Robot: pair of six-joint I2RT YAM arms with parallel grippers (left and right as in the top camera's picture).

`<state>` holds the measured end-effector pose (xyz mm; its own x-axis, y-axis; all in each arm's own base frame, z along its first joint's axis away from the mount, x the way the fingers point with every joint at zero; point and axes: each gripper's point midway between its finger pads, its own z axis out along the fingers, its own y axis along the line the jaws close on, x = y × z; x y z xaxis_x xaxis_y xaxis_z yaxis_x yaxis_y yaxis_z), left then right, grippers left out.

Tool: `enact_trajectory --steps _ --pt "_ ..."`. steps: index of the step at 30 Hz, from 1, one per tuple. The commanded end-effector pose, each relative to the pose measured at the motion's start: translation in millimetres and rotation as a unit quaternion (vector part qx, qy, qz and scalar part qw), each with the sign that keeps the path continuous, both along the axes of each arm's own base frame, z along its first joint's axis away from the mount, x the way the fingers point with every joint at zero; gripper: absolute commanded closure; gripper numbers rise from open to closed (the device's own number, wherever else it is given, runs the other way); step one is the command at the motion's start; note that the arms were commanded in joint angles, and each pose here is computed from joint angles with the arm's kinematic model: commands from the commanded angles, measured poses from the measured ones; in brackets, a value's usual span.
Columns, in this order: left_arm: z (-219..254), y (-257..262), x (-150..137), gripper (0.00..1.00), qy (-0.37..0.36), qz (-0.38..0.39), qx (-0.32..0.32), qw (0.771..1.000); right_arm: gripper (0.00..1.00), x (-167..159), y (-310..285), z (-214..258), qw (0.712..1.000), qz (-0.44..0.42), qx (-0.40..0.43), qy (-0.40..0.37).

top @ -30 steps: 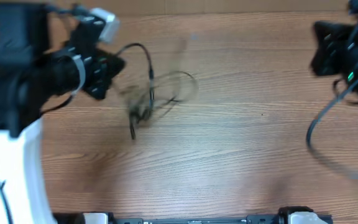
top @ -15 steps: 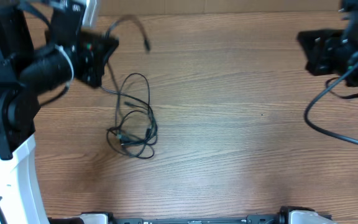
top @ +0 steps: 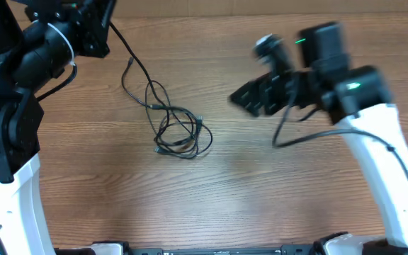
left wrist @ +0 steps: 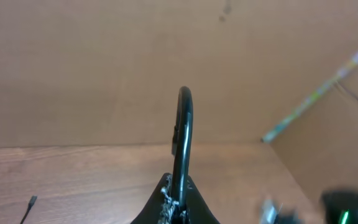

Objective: Untangle cables

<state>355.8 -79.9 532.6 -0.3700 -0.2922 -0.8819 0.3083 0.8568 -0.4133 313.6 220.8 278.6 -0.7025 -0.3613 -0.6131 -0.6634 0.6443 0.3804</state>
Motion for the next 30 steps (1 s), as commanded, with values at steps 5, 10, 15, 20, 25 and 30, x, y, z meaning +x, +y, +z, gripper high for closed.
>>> enact_trajectory --steps 5,10,15,20,25,30 --pt "11.1 17.2 3.8 0.96 -0.002 0.068 -0.038 0.997 0.29 -41.1 50.6 -53.4 0.982 0.177 -0.049 -0.046" --pt "9.4 12.7 2.0 0.96 0.003 0.054 -0.04 0.998 0.27 -32.5 73.6 -91.3 0.975 0.19 -0.069 -0.092" --pt "3.9 10.9 0.0 0.96 0.015 0.049 -0.04 0.998 0.25 -16.9 100.8 -125.9 0.963 0.205 -0.072 -0.16" --pt "3.3 0.9 -4.6 0.96 0.02 0.019 -0.047 0.999 0.21 7.8 119.6 -145.6 0.96 0.195 -0.063 -0.188" --pt "2.7 0.0 -5.2 0.96 0.022 0.016 -0.047 0.999 0.88 14.4 135.8 -174.1 0.973 0.175 -0.038 -0.149" --pt "-10.3 12.1 -3.6 0.96 0.035 0.046 -0.013 0.998 0.96 10.4 129.1 -186.8 0.988 0.129 -0.039 -0.077"
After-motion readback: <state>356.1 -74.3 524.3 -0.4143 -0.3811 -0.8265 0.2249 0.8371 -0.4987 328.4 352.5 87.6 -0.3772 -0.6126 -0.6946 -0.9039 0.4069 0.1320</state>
